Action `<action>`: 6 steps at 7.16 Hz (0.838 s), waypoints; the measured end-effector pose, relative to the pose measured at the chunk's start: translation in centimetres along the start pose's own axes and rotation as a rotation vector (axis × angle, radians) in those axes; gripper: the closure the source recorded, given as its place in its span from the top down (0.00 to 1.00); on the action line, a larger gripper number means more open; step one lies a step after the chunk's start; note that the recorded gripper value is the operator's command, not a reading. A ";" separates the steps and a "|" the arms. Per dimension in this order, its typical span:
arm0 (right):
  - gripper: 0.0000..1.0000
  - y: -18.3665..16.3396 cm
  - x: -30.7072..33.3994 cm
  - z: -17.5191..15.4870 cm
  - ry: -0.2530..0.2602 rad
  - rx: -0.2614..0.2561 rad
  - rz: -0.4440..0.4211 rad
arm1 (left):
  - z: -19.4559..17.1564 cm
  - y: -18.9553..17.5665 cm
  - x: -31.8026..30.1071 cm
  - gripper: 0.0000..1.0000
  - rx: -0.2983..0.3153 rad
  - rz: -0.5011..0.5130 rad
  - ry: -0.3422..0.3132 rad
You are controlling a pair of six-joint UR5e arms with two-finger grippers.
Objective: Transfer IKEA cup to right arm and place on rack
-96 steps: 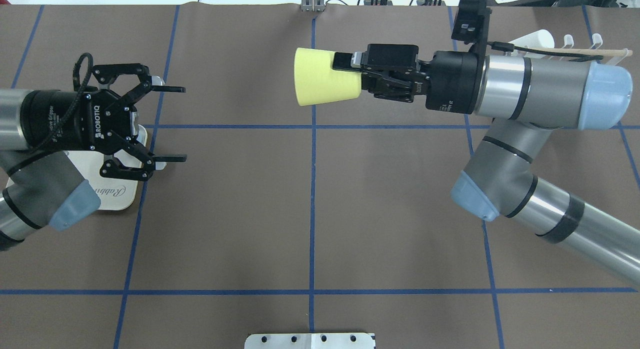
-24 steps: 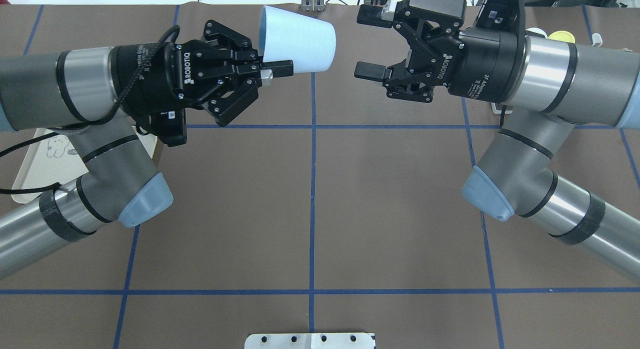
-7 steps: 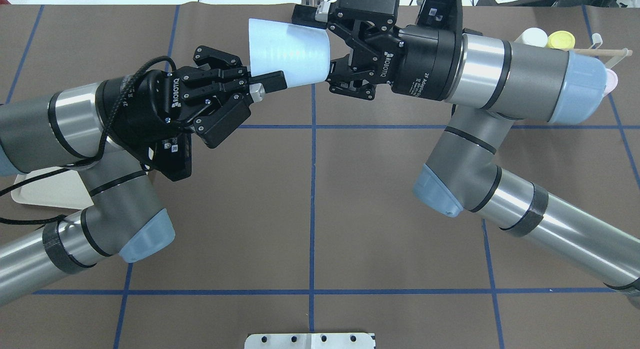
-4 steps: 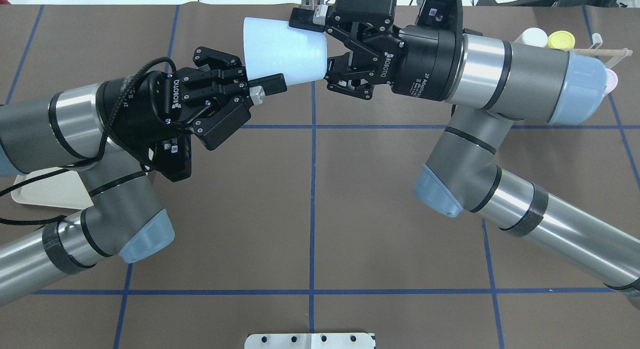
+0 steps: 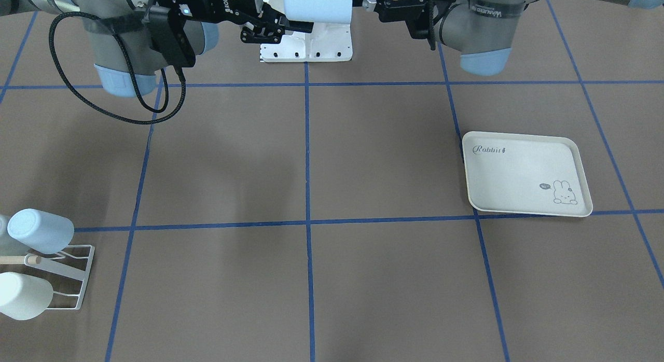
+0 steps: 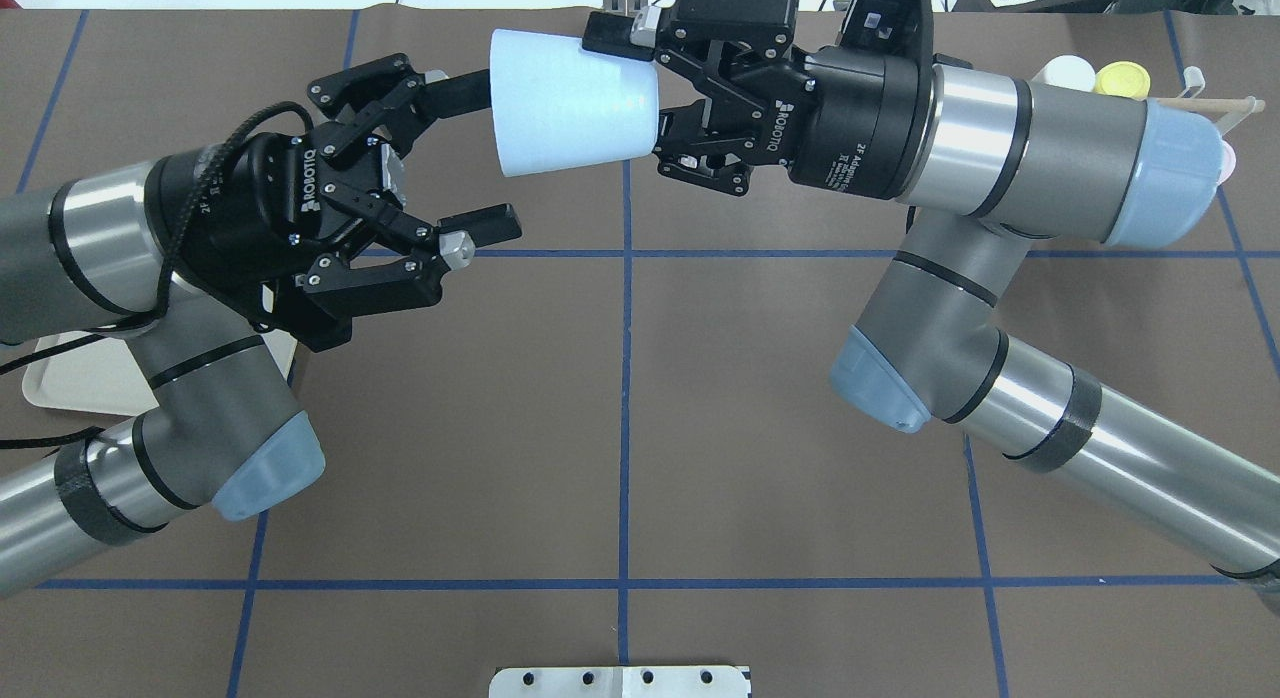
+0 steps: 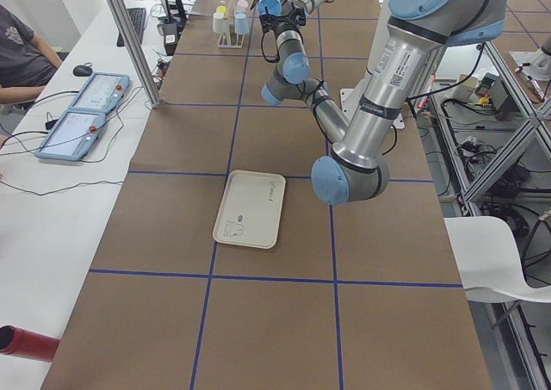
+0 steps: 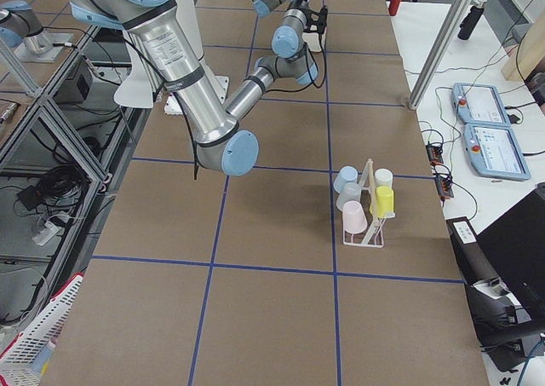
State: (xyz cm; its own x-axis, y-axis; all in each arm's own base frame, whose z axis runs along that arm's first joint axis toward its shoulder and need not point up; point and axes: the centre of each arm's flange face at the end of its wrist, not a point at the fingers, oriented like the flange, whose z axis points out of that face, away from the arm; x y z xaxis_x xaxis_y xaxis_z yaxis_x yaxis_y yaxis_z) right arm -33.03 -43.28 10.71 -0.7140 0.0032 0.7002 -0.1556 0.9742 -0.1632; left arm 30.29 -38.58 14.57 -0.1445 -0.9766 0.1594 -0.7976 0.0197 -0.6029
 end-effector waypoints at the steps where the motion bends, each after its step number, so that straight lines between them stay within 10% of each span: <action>1: 0.21 -1.0 -0.5 -0.9 0.002 0.024 -0.014 | -1.1 0.1 0.6 1.00 0.005 0.113 0.013; 3: 0.21 -6.2 -0.4 -6.6 0.130 0.126 -0.105 | -3.1 -0.9 2.3 1.00 0.069 0.385 0.031; 6: 0.20 -13.6 -0.5 -16.4 0.506 0.181 -0.257 | -4.5 -4.6 3.9 1.00 0.338 0.806 -0.124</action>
State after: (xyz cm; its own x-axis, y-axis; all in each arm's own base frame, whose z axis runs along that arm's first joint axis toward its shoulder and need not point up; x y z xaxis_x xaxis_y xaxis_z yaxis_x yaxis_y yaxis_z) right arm -19.35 -52.78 24.00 -0.2311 -0.0771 0.9699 -0.4260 0.9042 -0.0296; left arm 30.75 -41.51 21.46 -0.5080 -0.7096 -0.4883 -0.2622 0.6674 -0.6970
